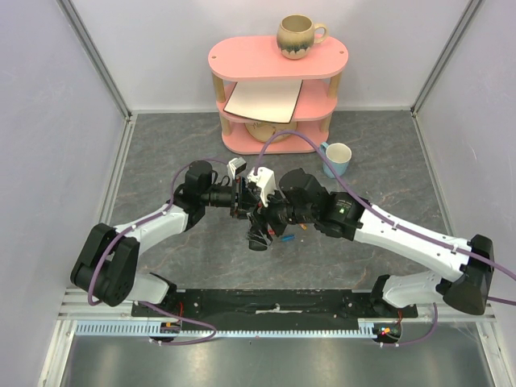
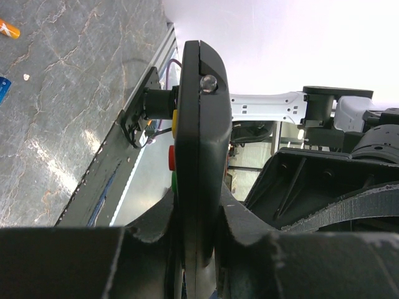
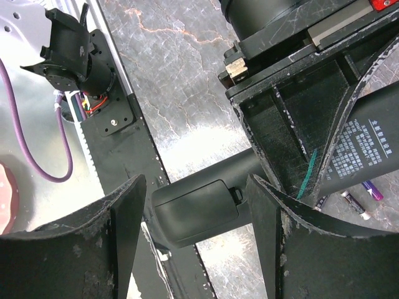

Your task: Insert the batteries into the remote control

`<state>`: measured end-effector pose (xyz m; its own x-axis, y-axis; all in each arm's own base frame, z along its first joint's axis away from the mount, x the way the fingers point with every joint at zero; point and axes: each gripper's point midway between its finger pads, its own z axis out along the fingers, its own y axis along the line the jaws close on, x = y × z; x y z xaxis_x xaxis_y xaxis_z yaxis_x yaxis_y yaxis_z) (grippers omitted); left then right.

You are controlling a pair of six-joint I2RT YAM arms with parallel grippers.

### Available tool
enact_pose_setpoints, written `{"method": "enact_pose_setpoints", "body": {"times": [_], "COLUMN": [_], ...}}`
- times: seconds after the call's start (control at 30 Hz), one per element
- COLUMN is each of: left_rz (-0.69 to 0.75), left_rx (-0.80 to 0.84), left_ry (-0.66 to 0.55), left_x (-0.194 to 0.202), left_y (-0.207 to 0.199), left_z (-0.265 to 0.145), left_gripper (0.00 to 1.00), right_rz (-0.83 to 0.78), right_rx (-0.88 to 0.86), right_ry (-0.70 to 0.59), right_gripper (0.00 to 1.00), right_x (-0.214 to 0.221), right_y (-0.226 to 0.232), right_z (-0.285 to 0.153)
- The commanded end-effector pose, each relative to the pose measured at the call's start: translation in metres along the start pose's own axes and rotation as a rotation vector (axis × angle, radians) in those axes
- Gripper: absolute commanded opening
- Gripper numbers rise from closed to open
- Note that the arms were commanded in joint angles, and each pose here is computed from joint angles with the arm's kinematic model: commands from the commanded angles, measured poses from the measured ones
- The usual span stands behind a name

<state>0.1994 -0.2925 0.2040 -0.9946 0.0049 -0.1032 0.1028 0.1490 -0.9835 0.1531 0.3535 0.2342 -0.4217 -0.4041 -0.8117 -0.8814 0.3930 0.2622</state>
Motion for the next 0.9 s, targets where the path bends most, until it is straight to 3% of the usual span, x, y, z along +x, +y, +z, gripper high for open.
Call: {"method": "enact_pose_setpoints", "body": {"times": [0.0, 0.87], "left_rz": [0.059, 0.07], "left_rx": [0.066, 0.075], "left_ry": [0.012, 0.007], "left_x": [-0.005, -0.01], "left_y": [-0.032, -0.041], "left_z": [0.0, 0.0], "left_gripper": [0.02, 0.02], "right_rz": [0.019, 0.026], "right_rx": [-0.028, -0.093], "right_ry": [0.035, 0.124], "right_gripper": [0.73, 0.73], "right_x": [0.016, 0.041], "right_y": [0.005, 0.014], "right_z": [-0.004, 0.001]}}
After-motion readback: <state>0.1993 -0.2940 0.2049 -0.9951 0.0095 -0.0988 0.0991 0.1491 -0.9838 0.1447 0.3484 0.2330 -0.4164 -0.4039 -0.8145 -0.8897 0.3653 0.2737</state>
